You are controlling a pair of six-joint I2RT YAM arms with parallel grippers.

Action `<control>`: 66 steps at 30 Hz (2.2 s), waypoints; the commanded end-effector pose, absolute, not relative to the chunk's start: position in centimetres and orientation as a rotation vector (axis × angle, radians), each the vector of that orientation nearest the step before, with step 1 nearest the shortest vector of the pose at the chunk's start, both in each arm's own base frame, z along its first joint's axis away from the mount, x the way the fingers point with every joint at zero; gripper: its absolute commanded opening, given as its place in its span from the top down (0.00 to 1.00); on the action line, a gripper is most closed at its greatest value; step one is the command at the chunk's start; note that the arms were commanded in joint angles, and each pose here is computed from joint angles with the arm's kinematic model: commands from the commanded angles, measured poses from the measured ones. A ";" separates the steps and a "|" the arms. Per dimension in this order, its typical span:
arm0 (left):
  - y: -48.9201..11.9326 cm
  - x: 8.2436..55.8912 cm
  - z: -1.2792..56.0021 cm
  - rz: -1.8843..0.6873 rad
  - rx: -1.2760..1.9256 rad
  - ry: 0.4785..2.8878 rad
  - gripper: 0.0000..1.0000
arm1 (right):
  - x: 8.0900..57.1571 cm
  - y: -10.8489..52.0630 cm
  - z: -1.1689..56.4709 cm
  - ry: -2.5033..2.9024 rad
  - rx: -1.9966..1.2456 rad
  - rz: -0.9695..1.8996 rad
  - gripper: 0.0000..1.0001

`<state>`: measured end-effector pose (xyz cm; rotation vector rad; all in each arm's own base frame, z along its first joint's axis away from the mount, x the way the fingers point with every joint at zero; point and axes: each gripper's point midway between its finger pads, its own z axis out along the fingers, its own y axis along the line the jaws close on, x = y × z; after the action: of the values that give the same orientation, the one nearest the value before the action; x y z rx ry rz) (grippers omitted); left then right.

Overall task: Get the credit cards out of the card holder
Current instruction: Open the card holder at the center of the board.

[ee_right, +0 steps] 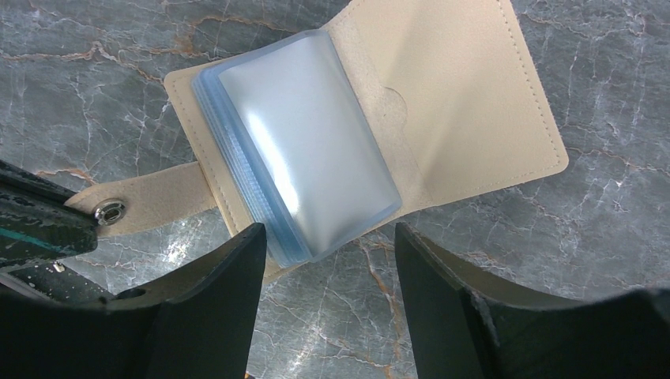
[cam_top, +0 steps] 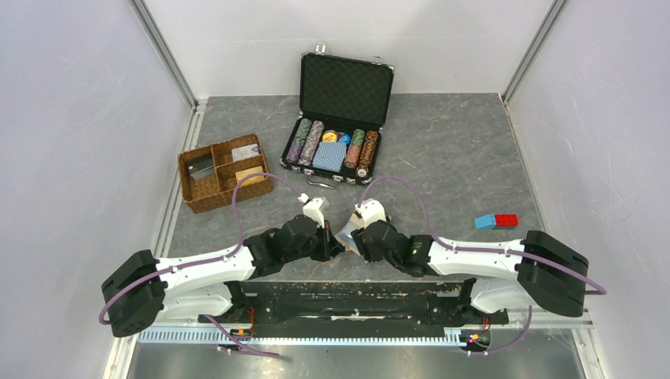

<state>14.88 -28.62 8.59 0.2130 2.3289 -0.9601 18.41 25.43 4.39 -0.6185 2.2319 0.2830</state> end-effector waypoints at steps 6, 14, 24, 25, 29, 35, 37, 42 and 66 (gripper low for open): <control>-28.8 15.3 9.1 -0.972 0.209 2.294 0.98 | 19.3 27.5 6.8 2.149 -0.686 0.319 0.34; -28.8 15.2 9.1 -0.974 0.210 2.293 0.98 | 19.6 28.5 6.4 2.139 -0.745 0.321 0.36; -28.5 15.0 8.7 -0.967 0.215 2.300 0.98 | 20.0 27.9 5.6 2.148 -0.717 0.272 0.58; -28.4 15.1 8.6 -0.961 0.215 2.302 0.98 | 20.1 27.7 5.9 2.146 -0.700 0.277 0.59; -27.5 15.4 7.4 -0.878 0.213 2.328 0.98 | 20.2 27.3 5.9 2.191 -0.642 0.352 0.61; -27.1 15.3 6.7 -0.852 0.218 2.341 0.98 | 21.0 26.5 5.9 2.207 -0.606 0.356 0.48; -27.0 15.3 6.6 -0.851 0.219 2.344 0.98 | 20.8 26.8 5.9 2.211 -0.629 0.383 0.46; -27.1 15.3 6.6 -0.857 0.218 2.342 0.98 | 21.3 26.9 6.1 2.198 -0.651 0.372 0.51; -26.8 15.1 6.1 -0.841 0.227 2.357 0.98 | 24.9 25.3 8.1 2.131 -0.613 0.249 0.49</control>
<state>14.61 -27.11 6.22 0.2025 2.3794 -0.8746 22.39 24.84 5.34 -0.6922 2.2095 0.2794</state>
